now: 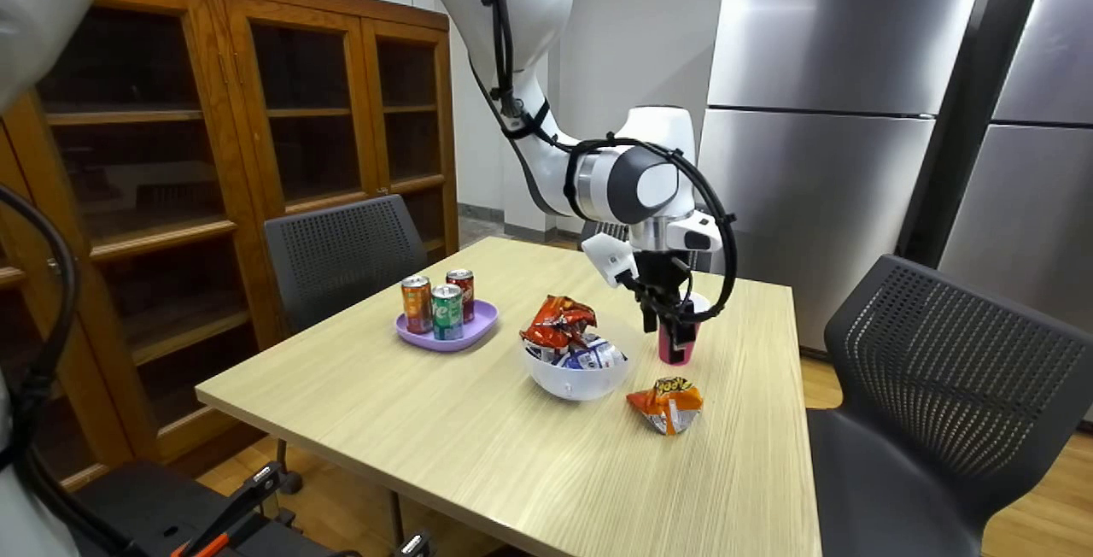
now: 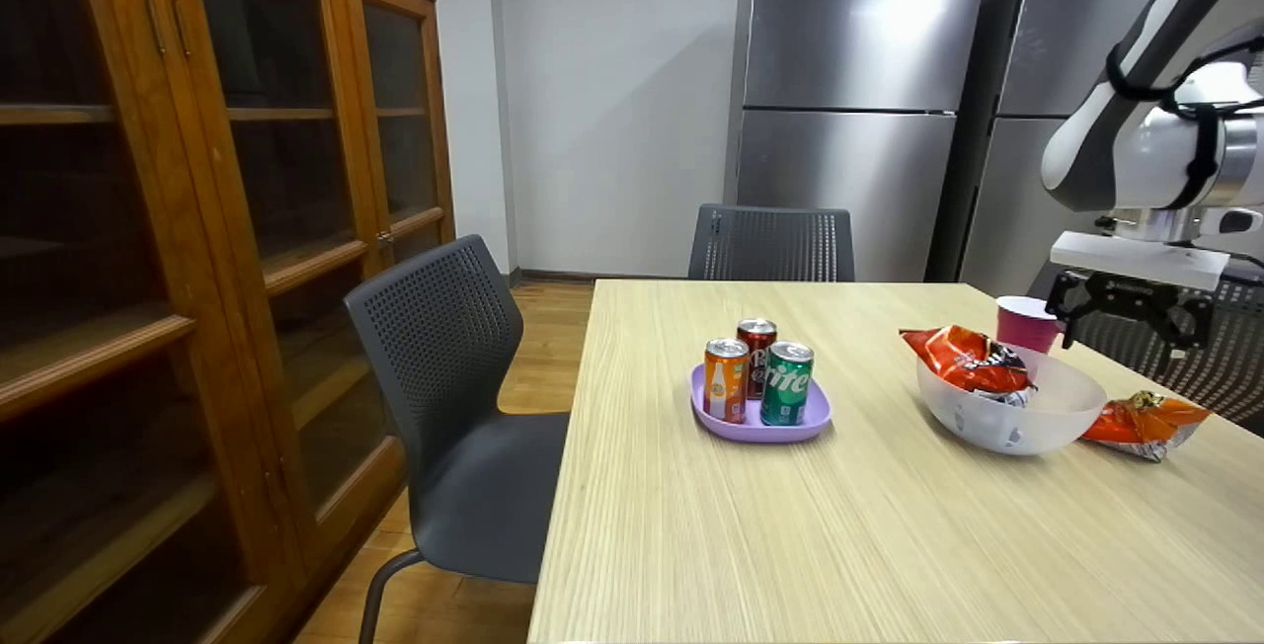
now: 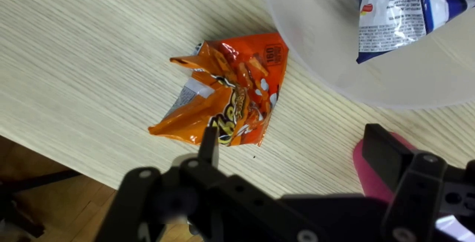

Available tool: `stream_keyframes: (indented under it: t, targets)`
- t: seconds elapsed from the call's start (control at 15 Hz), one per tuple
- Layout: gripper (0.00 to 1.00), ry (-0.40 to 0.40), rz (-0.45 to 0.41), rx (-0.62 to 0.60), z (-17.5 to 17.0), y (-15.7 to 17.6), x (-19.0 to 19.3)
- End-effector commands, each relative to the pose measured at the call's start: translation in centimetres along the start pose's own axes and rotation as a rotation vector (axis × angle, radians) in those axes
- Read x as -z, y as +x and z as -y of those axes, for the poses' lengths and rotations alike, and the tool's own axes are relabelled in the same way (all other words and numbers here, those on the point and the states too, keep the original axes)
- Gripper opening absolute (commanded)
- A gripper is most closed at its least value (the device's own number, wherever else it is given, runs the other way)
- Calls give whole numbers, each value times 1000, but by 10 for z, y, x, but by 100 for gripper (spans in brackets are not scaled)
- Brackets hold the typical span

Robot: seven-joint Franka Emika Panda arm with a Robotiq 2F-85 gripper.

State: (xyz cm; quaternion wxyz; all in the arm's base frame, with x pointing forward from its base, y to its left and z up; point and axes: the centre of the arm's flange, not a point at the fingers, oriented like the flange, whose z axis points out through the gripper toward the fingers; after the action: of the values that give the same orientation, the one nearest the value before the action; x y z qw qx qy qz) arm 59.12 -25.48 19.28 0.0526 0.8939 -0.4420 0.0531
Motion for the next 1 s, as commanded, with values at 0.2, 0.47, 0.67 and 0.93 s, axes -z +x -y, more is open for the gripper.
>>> stream_keyframes:
  t: [0.2, 0.47, 0.67, 0.93]
  targets:
    - [100, -14, 25, -21, 0, -3, -15]
    - [100, -28, 38, -23, -2, -5, -25]
    - [100, -36, 42, -28, -1, -4, -30]
    - [100, -45, 50, -37, 1, -3, -37]
